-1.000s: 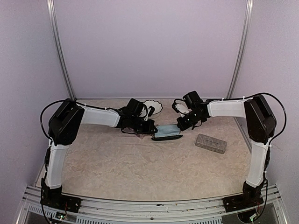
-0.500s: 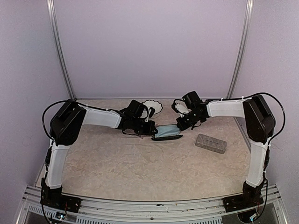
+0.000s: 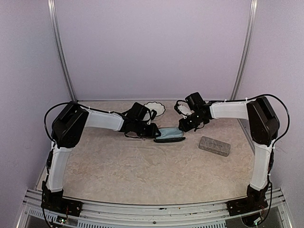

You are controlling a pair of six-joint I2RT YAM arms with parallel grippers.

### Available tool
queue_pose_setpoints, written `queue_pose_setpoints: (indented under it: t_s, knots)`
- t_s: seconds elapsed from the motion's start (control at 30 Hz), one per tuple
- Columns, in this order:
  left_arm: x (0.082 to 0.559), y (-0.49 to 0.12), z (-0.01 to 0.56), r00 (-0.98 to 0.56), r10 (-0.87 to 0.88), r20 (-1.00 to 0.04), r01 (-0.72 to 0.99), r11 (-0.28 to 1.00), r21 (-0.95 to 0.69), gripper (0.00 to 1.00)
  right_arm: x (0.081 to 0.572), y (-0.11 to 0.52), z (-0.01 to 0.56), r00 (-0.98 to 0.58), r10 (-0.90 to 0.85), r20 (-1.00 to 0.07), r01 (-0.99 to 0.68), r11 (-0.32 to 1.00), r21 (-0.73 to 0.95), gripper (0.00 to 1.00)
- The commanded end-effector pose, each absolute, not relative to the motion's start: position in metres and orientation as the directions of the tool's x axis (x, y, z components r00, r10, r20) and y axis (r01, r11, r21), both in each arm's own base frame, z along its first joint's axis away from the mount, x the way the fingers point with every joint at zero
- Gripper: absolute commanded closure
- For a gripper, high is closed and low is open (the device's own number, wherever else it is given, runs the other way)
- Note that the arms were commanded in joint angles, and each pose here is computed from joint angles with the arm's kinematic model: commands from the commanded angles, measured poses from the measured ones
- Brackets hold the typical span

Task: Organize the sunglasses
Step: Place the folded cleaning cloth in the sunglasses case.

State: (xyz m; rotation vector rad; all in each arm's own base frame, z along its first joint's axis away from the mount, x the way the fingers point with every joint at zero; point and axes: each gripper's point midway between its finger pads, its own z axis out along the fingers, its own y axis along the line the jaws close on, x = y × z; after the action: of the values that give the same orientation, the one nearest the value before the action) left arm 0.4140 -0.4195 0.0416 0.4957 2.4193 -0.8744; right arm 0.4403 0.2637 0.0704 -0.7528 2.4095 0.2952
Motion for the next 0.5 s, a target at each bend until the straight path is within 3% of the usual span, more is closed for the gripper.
queue_pose_setpoints:
  t_s: [0.0, 0.47]
  knots:
    - [0.414, -0.418, 0.046, -0.794, 0.157, -0.588, 0.493, 0.733, -0.47, 0.75, 0.451, 0.261, 0.078, -0.661, -0.422, -0.621, -0.557, 0.83, 0.03, 0.79]
    - [0.406, -0.417, 0.076, -0.771, 0.139, -0.622, 0.506, 0.726, -0.465, 0.69, 0.435, 0.266, 0.123, -0.633, -0.372, -0.679, -0.541, 0.84, 0.045, 0.7]
